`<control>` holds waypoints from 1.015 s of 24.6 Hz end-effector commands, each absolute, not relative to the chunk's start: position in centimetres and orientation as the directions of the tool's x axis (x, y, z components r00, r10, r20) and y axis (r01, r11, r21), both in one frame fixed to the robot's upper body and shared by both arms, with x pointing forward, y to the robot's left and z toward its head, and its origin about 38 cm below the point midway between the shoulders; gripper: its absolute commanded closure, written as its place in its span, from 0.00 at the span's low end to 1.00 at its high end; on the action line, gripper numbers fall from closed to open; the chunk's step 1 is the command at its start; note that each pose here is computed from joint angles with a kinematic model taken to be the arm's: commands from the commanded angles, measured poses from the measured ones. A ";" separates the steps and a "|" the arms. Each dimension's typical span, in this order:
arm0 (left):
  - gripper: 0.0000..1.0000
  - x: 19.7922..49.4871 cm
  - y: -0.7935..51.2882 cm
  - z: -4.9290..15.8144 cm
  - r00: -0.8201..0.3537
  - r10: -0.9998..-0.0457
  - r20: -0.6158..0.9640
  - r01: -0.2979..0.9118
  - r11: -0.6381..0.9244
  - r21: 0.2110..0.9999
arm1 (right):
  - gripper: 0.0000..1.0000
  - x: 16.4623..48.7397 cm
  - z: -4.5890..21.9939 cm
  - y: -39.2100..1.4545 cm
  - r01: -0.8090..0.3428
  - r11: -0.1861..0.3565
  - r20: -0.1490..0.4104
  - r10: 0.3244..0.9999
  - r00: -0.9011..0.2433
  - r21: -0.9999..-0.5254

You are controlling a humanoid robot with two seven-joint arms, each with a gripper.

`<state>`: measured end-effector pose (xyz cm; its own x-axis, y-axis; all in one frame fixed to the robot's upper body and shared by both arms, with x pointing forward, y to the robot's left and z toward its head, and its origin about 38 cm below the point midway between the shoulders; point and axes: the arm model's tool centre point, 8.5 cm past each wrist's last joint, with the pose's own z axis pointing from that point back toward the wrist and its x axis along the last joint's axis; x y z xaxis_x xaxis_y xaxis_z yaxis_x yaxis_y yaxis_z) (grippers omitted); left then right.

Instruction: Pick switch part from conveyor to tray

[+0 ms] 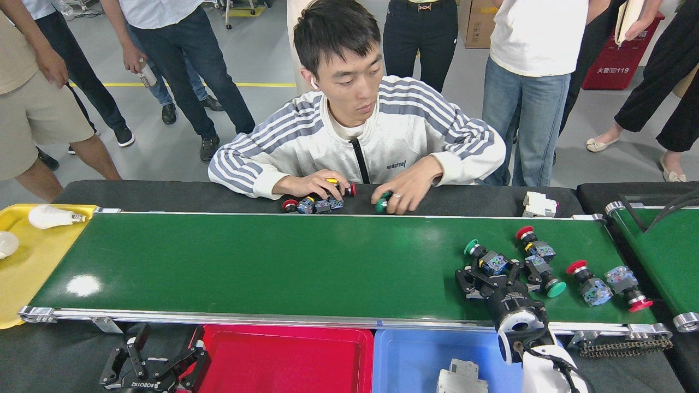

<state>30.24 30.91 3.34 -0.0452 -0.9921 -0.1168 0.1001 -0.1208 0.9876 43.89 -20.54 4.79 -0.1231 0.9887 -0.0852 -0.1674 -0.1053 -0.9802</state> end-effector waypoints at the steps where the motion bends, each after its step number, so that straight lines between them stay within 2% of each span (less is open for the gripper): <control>1: 0.00 30.5 31.2 4.0 -0.046 -0.990 -0.132 0.082 -0.135 0.987 | 0.98 43.0 6.8 -18.2 -0.086 -0.108 -0.084 0.966 -0.245 -0.990; 4: 0.00 30.5 31.2 3.9 -0.046 -0.990 -0.132 0.083 -0.135 0.987 | 0.98 39.0 8.6 -13.7 0.007 -0.091 -0.082 0.858 -0.507 -0.996; 5: 0.00 30.5 31.1 3.9 -0.047 -0.990 -0.131 0.085 -0.135 0.987 | 0.95 37.4 9.1 -11.8 0.034 -0.088 -0.091 0.785 -0.612 -0.995; 6: 0.00 30.5 31.2 3.9 -0.046 -0.990 -0.132 0.085 -0.135 0.987 | 0.85 35.9 9.5 -10.0 0.055 -0.084 -0.098 0.704 -0.703 -0.995; 7: 0.00 30.4 31.2 3.9 -0.046 -0.990 -0.132 0.086 -0.135 0.987 | 0.58 34.9 9.6 -8.5 0.066 -0.085 -0.105 0.635 -0.765 -0.994; 8: 0.00 30.5 31.1 3.9 -0.047 -0.990 -0.131 0.085 -0.135 0.987 | 0.18 34.3 9.5 -7.2 0.064 -0.080 -0.099 0.596 -0.797 -0.995; 9: 0.00 30.6 31.1 3.9 -0.047 -0.990 -0.131 0.083 -0.135 0.987 | 0.00 33.6 9.1 -5.7 0.055 -0.077 -0.089 0.564 -0.821 -0.996; 11: 0.00 30.5 31.1 3.9 -0.047 -0.990 -0.130 0.085 -0.134 0.987 | 0.00 33.0 7.7 -4.2 0.022 -0.094 -0.068 0.523 -0.850 -0.995; 13: 0.00 30.5 31.1 3.9 -0.047 -0.990 -0.130 0.085 -0.134 0.987 | 0.00 33.0 7.7 -4.0 0.017 -0.090 -0.062 0.521 -0.851 -0.996; 16: 0.00 30.2 31.1 3.6 -0.047 -0.991 -0.128 0.095 -0.132 0.987 | 0.00 33.4 8.3 -4.4 0.021 -0.065 -0.054 0.548 -0.835 -0.998; 18: 0.00 30.0 31.2 3.6 -0.046 -0.991 -0.127 0.098 -0.131 0.986 | 0.00 34.6 8.6 -7.5 0.005 -0.022 -0.018 0.659 -0.752 -1.000; 20: 0.00 29.9 31.2 3.5 -0.044 -0.991 -0.126 0.101 -0.130 0.986 | 0.00 34.6 7.9 -11.3 -0.037 0.050 0.062 0.788 -0.613 -0.998; 22: 0.00 29.8 31.1 3.6 -0.044 -0.991 -0.123 0.098 -0.127 0.987 | 0.01 33.6 7.2 -15.9 -0.036 0.117 0.122 0.906 -0.405 -0.992; 23: 0.00 29.8 31.0 3.5 -0.045 -0.992 -0.121 0.097 -0.125 0.987 | 0.01 32.3 6.4 -18.7 -0.016 0.140 0.139 0.953 -0.269 -0.990; 25: 0.00 29.8 31.0 3.5 -0.045 -0.992 -0.121 0.099 -0.125 0.987 | 0.01 29.8 5.5 -22.6 0.043 0.137 0.134 0.989 -0.064 -0.990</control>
<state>29.58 30.91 2.88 -0.0481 -0.9920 -0.1163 0.1195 -0.1213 0.9854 30.14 -20.22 4.43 -0.2194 0.9653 0.1417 -0.0587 0.1319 -0.9895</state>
